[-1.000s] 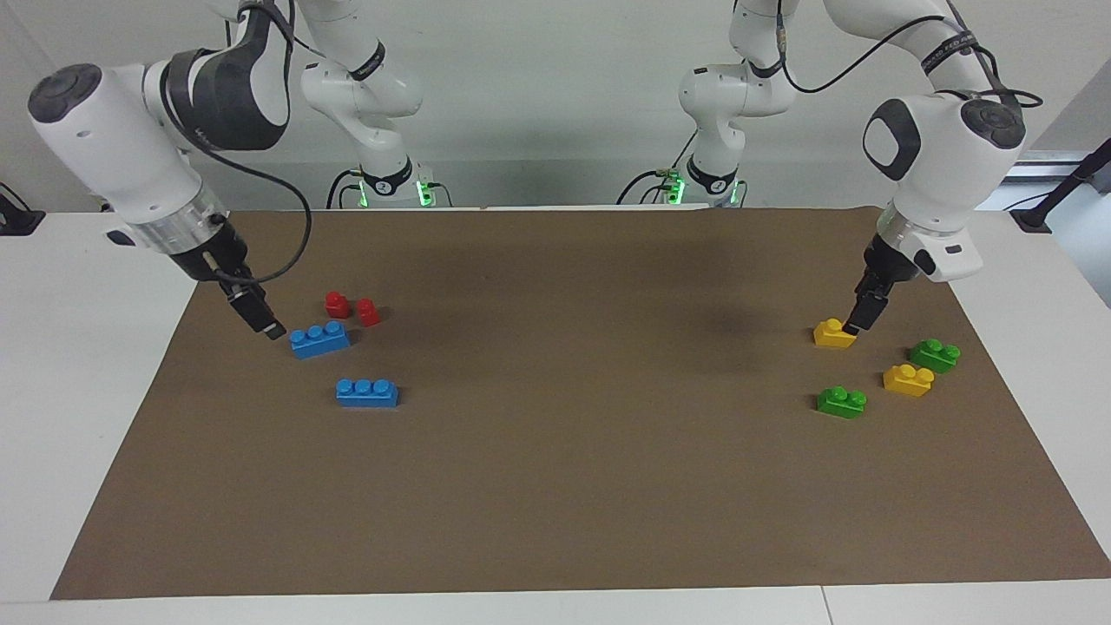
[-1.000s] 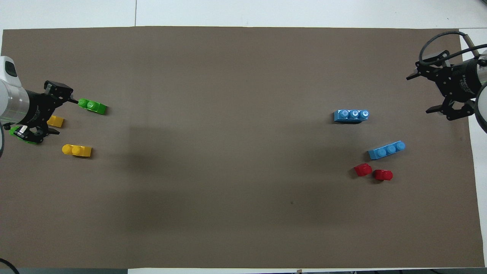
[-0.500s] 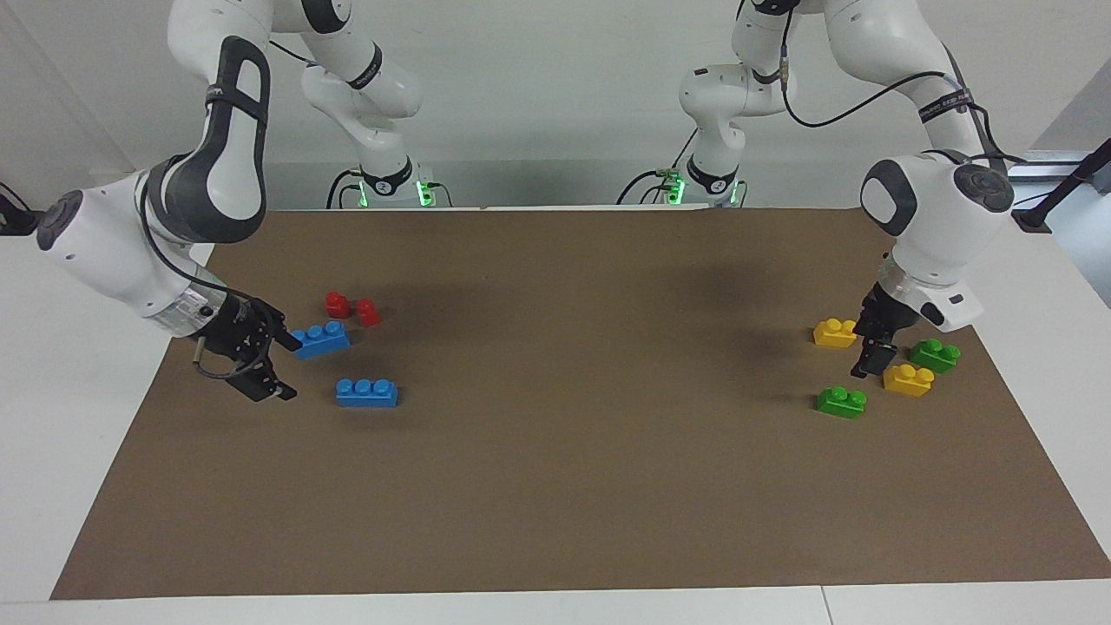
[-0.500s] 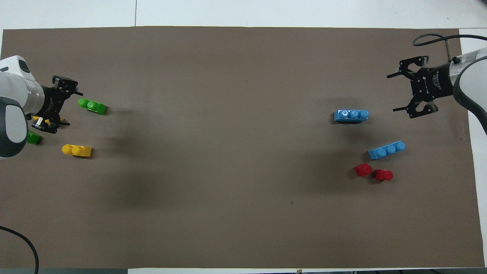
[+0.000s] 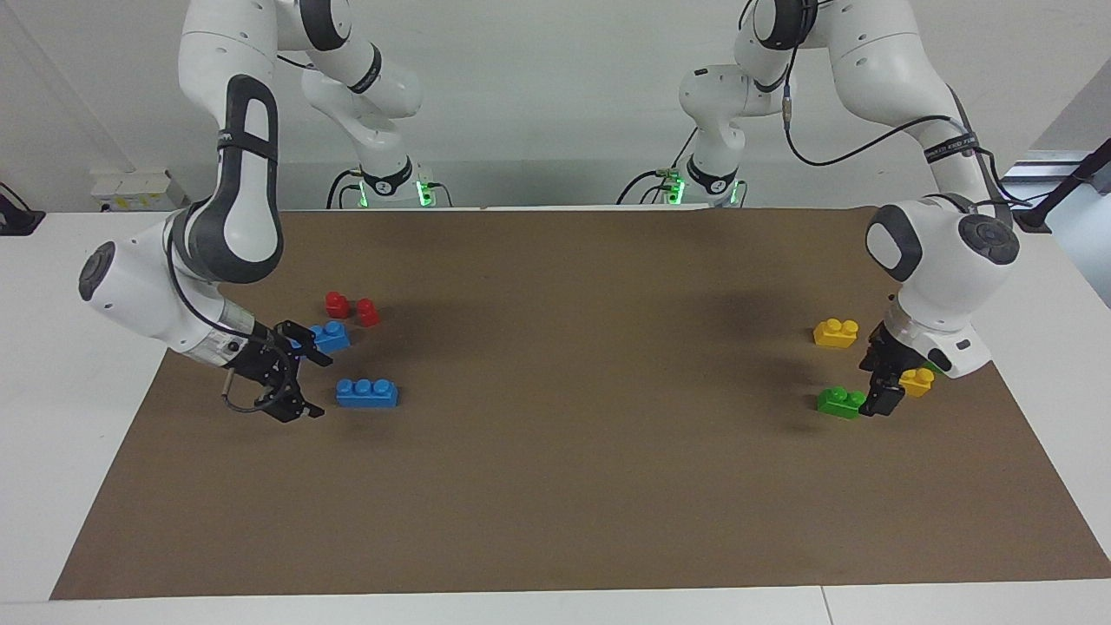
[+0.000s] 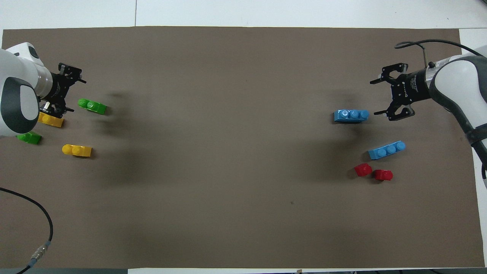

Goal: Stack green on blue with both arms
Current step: 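Move the left gripper to the green brick while the right gripper reaches the blue brick, then grasp the green brick with the left gripper while the right gripper grasps the blue brick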

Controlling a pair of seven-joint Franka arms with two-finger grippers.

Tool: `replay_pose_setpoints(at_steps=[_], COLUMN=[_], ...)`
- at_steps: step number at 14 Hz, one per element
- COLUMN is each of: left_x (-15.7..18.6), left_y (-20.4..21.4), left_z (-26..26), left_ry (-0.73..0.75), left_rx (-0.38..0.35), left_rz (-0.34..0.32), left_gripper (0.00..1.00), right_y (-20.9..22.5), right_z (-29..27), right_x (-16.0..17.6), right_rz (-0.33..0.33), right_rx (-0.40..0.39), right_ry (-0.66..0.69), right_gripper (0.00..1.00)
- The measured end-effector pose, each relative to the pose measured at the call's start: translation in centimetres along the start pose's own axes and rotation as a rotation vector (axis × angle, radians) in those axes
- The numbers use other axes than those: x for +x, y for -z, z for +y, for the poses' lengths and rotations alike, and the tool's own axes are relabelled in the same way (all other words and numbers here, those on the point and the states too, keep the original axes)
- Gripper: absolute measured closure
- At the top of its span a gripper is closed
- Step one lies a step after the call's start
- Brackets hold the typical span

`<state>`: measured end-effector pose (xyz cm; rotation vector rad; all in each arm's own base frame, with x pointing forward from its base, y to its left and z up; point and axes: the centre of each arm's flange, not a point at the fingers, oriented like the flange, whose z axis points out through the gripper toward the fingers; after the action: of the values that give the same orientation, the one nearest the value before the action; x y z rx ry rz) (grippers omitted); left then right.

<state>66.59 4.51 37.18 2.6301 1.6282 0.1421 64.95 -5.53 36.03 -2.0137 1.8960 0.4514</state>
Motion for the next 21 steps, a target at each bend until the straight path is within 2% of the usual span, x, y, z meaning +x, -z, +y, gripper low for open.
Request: replay_pose_setpoints(at_steps=[3,7,14,19,20,21], left_x=[0.9,0.9,0.1,-0.2,-0.2,-0.2], left_y=[-1.8,-3.2,-6.3,-6.7,-6.7,-6.7], left_z=[0.1,0.4,-1.2,-1.3,-1.3,-1.3], left_ry=[0.010,0.009,0.063,0.088,0.088,0.089], left_rx=[-0.003,-0.016,0.016,0.013,0.012,0.012], left_rz=[0.007,0.016,-0.006,-0.006,-0.005,-0.005], left_gripper=[0.00,0.00,0.00,0.00,0.00,0.00], right_y=[-1.6,-3.4,-5.3,-6.4,-6.6,-6.9], right_z=[0.4,1.1,2.0,2.6,2.6,2.7], right_x=[0.5,1.3,2.6,3.2,3.1,2.9], right_rz=[-0.010,-0.070,-0.046,-0.037,-0.038,-0.034], right_rx=[-0.026,-0.019,0.003,0.024,0.024,0.028], right_ry=[-0.034,-0.113,-0.163,-0.187,-0.188,-0.187], right_gripper=[0.00,0.00,0.00,0.00,0.09,0.09])
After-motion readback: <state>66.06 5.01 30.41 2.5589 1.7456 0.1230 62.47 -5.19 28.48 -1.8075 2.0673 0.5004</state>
